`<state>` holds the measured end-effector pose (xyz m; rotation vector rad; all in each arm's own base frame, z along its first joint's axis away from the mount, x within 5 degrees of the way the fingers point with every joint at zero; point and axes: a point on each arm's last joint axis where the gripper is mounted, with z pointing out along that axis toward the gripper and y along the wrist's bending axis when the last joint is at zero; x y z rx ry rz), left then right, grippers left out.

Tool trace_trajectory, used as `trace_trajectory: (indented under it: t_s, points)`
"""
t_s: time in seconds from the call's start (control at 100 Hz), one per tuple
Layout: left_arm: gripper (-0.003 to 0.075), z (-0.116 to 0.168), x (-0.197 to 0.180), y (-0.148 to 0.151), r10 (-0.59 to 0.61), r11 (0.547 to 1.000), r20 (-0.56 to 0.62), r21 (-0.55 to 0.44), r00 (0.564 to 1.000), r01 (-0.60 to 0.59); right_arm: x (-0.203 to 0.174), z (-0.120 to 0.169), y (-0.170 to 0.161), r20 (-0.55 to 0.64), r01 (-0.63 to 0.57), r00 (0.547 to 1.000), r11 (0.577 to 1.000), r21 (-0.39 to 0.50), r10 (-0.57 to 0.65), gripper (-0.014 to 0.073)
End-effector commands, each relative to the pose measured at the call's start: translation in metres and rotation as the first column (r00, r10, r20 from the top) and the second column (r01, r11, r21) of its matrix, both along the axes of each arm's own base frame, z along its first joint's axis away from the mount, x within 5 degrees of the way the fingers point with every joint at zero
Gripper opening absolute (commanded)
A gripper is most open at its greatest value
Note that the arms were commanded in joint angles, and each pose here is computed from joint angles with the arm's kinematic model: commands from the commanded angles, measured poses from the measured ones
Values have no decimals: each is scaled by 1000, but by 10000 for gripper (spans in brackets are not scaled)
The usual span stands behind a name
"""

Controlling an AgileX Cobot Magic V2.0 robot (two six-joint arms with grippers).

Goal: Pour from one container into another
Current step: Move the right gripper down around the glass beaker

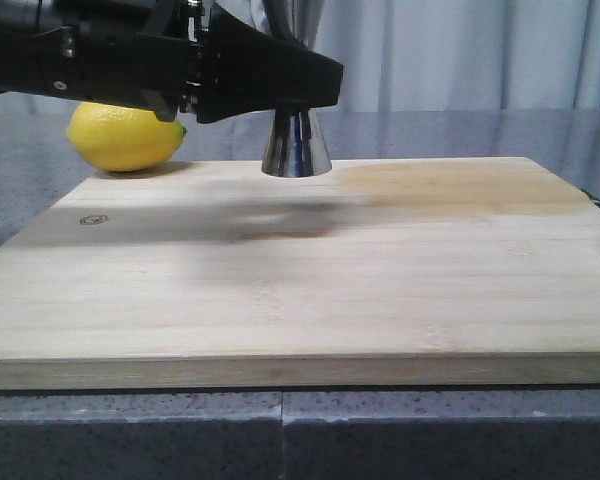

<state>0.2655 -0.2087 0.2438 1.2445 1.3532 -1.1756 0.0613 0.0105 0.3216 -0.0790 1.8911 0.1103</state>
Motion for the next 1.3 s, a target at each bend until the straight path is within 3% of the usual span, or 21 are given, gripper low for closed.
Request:
trace_trajectory:
  t_s: [0.0,0.37,0.67,0.89,1.03,1.29]
  points:
    - [-19,36,-8,0,-43,985,39,-163,998,49,-2,0,5,67,-54,996,998,14,53,474]
    - [-19,36,-8,0,-43,985,39,-163,998,49,-1,-43,8,-9,-74,997,996,54,75,474]
    - [-19,36,-8,0,-43,985,39,-163,998,49,2,-48,11,18,-121,993,993,16,121,474]
    - [-19,36,-8,0,-43,985,39,-163,998,49,3,-42,13,71,-117,991,987,111,110,474]
    - [-19,36,-8,0,-43,985,39,-163,998,49,8,-48,9,112,-73,992,991,115,60,474]
    - [-19,36,-8,0,-43,985,39,-163,998,49,9,-61,11,66,-88,995,986,140,79,474]
